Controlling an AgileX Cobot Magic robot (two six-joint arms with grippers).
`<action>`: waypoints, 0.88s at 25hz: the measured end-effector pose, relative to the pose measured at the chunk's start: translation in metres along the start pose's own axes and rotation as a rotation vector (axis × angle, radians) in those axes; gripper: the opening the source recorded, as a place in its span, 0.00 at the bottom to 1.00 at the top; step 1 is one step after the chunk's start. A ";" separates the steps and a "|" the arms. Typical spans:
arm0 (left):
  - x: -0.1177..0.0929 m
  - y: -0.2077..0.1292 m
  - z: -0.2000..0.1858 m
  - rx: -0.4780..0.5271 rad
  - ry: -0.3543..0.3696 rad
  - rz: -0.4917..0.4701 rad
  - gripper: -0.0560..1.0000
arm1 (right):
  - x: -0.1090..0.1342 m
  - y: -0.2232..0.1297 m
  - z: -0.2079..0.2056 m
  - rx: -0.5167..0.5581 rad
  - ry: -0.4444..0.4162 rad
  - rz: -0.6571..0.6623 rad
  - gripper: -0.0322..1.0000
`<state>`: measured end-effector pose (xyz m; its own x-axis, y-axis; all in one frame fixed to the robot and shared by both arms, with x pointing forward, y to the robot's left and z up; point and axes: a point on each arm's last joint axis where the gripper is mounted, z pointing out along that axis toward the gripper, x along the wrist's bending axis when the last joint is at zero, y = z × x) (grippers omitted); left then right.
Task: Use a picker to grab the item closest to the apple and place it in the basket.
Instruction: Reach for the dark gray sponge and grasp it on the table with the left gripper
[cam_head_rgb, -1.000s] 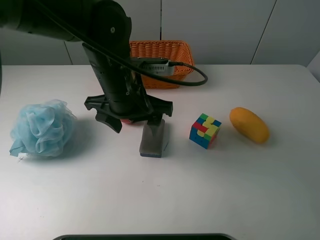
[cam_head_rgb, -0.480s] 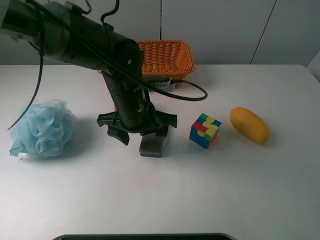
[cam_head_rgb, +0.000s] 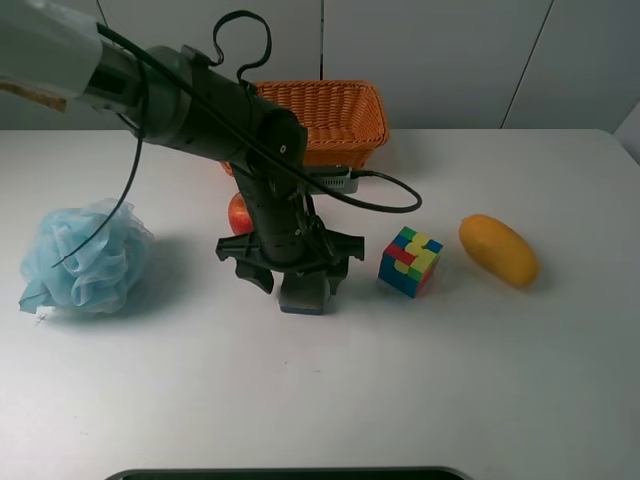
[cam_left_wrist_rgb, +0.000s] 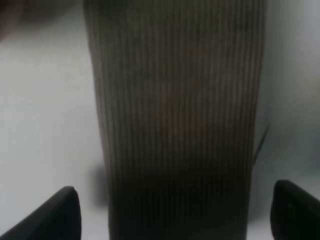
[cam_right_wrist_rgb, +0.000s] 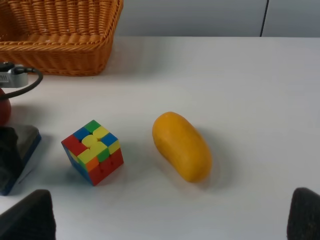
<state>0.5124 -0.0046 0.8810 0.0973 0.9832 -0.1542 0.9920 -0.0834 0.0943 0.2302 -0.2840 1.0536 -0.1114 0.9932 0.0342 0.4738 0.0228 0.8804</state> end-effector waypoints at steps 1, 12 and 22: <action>0.000 0.000 0.001 -0.002 -0.001 0.000 0.74 | 0.000 0.000 0.000 0.000 0.000 0.000 0.71; 0.001 0.002 0.003 -0.022 0.016 0.014 0.73 | 0.000 0.000 0.000 0.000 0.000 0.000 0.71; 0.001 0.003 0.008 -0.026 0.014 0.013 0.56 | 0.000 0.000 0.000 0.000 0.000 0.000 0.71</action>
<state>0.5161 -0.0048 0.8728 0.1086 0.9843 -0.1392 0.9883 -0.0917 0.1221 0.2302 -0.2840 1.0536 -0.1114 0.9932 0.0342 0.4738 0.0228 0.8804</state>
